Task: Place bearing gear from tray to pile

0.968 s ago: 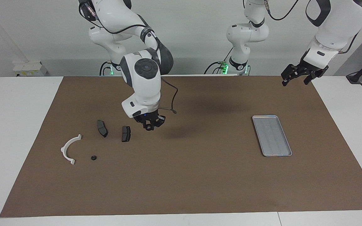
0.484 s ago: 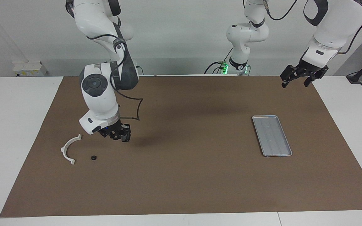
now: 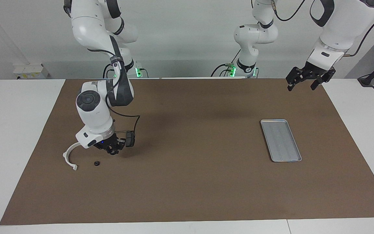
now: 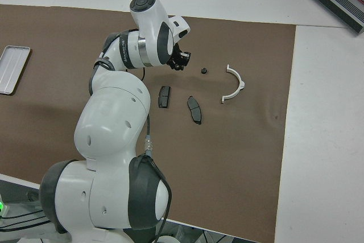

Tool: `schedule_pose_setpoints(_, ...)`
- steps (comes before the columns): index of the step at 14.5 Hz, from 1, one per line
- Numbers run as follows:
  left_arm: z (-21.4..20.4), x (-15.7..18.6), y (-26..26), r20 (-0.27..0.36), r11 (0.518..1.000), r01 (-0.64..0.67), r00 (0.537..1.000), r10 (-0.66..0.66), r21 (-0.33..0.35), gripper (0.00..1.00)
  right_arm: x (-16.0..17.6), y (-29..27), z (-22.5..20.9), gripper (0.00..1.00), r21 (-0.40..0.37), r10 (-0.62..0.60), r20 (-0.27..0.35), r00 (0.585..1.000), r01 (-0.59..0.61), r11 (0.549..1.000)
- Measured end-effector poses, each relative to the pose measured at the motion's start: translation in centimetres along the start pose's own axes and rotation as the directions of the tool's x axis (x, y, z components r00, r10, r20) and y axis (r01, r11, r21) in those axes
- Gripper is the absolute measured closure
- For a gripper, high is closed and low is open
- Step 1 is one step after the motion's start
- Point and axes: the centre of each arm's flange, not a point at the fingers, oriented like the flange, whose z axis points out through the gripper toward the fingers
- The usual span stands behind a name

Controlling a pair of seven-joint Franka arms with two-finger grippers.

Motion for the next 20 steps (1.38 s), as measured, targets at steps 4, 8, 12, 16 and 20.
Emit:
schedule_pose_setpoints(4,0.0,0.0,0.0,0.0,1.0,0.0,1.0,0.0,0.0,0.0,0.5,0.8,3.2,0.65,0.009,0.012,-0.009,1.0,-0.012,1.0)
schedule_pose_setpoints(8,0.0,0.0,0.0,0.0,1.0,0.0,1.0,0.0,0.0,0.0,0.8,0.5,5.5,0.65,0.017,0.009,-0.017,1.0,-0.009,1.0)
schedule_pose_setpoints(12,0.0,0.0,0.0,0.0,1.0,0.0,1.0,0.0,0.0,0.0,0.8,0.5,5.7,0.65,0.019,0.01,-0.022,1.0,-0.01,1.0)
schedule_pose_setpoints(16,0.0,0.0,-0.1,0.0,1.0,0.001,1.0,-0.001,0.0,0.0,0.8,0.2,5.7,0.49,0.021,0.019,-0.022,1.0,-0.018,1.0)
schedule_pose_setpoints(20,0.0,0.0,-0.1,0.0,1.0,0.001,1.0,-0.001,0.0,0.0,0.8,-0.1,3.9,0.01,0.022,0.016,-0.039,0.999,-0.015,1.0)
